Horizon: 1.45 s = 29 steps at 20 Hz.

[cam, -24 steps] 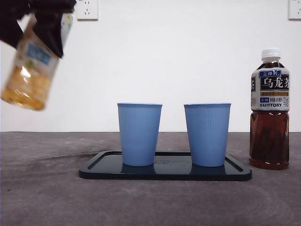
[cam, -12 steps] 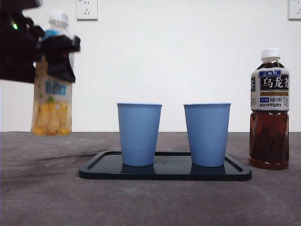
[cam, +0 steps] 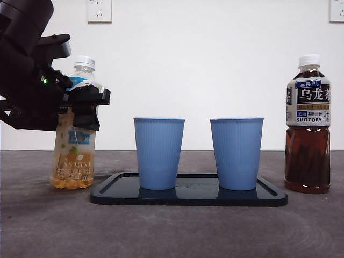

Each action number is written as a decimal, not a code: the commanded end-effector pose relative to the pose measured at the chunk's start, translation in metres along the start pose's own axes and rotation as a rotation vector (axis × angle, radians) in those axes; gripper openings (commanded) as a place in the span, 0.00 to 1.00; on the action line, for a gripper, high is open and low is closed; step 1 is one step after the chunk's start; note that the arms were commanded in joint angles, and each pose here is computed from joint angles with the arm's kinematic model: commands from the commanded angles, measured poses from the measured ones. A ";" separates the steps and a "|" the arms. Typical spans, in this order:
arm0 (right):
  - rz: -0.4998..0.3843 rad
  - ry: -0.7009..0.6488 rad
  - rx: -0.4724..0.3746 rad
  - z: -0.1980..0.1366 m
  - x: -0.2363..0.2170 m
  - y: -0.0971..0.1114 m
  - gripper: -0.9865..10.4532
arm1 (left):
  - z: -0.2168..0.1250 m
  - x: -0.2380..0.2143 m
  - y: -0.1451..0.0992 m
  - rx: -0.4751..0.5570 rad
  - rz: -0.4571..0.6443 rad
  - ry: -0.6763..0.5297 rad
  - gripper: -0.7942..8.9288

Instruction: Pour the drink into the cup

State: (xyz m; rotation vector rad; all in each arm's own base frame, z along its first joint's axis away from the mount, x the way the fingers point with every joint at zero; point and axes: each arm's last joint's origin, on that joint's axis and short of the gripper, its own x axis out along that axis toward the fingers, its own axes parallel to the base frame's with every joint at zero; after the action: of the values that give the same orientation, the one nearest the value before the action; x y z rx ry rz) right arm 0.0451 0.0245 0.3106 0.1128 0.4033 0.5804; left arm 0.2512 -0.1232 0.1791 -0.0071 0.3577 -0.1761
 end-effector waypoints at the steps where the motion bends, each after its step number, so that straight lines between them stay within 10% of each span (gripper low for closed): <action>1: 0.012 -0.025 -0.013 0.005 -0.003 0.002 0.51 | 0.003 0.003 -0.002 -0.033 -0.010 -0.022 0.27; 7: 0.011 -0.024 -0.013 0.004 -0.003 0.002 0.51 | 0.003 0.001 -0.004 -0.057 -0.013 -0.011 0.29; 13: 0.012 -0.024 -0.013 0.004 -0.003 0.002 0.51 | 0.007 -0.010 -0.001 -0.045 -0.006 0.030 0.63; 20: 0.019 0.001 0.011 0.002 -0.003 0.002 0.51 | 0.031 -0.063 0.000 -0.036 -0.048 0.039 0.63; 29: 0.036 0.013 0.014 0.001 -0.003 0.002 0.51 | 0.073 -0.184 0.008 -0.010 -0.503 0.150 0.63</action>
State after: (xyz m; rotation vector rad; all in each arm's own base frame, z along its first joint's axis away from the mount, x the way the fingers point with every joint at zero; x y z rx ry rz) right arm 0.0437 0.0249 0.3082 0.1199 0.4353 0.6059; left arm 0.1086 -0.0845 0.3069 -0.0896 0.5068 -0.6662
